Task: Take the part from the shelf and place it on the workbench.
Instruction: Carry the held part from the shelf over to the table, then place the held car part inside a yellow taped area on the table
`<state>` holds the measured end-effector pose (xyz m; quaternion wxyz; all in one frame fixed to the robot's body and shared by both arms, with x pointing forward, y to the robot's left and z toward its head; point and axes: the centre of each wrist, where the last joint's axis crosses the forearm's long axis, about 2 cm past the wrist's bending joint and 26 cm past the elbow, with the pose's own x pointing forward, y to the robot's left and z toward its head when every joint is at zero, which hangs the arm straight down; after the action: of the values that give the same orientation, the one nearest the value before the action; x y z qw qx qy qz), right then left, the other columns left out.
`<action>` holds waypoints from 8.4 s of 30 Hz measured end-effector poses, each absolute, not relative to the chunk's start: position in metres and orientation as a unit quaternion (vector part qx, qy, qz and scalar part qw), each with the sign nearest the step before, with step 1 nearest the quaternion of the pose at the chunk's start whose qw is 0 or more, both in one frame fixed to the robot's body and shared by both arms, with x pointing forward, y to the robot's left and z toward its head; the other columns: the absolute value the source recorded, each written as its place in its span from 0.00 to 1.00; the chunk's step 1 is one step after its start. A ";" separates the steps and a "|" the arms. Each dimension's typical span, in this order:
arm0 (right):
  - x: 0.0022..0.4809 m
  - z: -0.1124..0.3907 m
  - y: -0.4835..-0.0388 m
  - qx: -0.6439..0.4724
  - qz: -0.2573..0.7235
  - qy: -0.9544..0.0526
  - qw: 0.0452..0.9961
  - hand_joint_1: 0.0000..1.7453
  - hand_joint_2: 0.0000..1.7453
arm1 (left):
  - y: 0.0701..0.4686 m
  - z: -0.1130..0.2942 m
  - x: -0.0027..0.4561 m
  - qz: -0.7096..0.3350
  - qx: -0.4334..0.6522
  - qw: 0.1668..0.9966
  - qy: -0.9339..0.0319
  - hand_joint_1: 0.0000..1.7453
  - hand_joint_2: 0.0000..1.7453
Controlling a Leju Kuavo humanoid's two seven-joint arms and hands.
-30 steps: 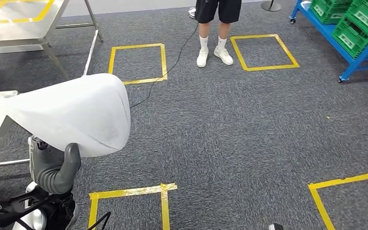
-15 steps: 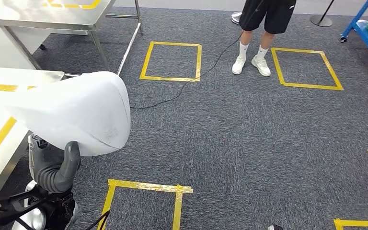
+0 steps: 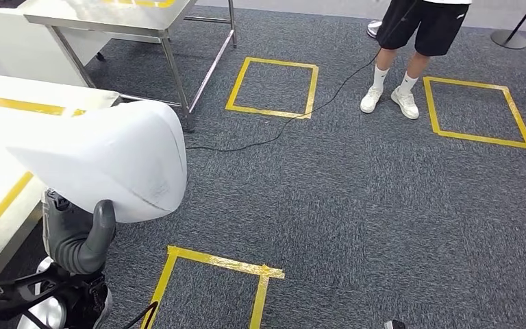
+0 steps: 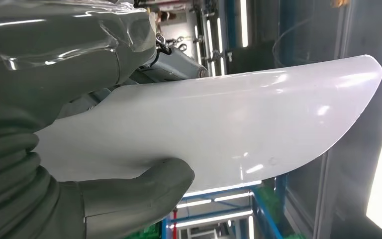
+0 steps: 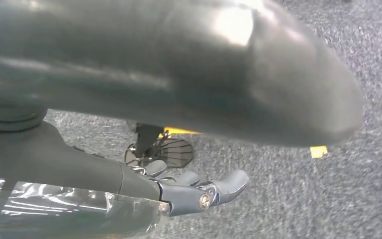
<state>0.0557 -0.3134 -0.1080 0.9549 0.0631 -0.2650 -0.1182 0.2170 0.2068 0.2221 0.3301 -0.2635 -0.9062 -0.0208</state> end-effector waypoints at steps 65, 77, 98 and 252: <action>0.070 -0.106 -0.318 0.062 -0.104 -0.273 0.954 0.00 0.00 | 0.208 0.223 0.230 0.010 -0.237 0.327 -0.915 0.96 1.00; 0.067 -0.106 -0.321 0.055 -0.109 -0.270 0.955 0.00 0.00 | 0.207 0.224 0.230 0.013 -0.235 0.326 -0.916 0.96 1.00; 0.067 -0.106 -0.316 0.060 -0.109 -0.270 0.955 0.00 0.00 | 0.207 0.222 0.228 0.007 -0.231 0.329 -0.916 0.96 1.00; 0.064 -0.107 -0.319 0.058 -0.103 -0.268 0.956 0.00 0.00 | 0.201 0.228 0.226 -0.005 -0.251 0.310 -0.917 0.96 1.00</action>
<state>0.0639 -0.3187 -0.1069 0.9561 0.0584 -0.2680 -0.1032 0.2262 0.2007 0.2282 0.3103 -0.2515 -0.9168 -0.0046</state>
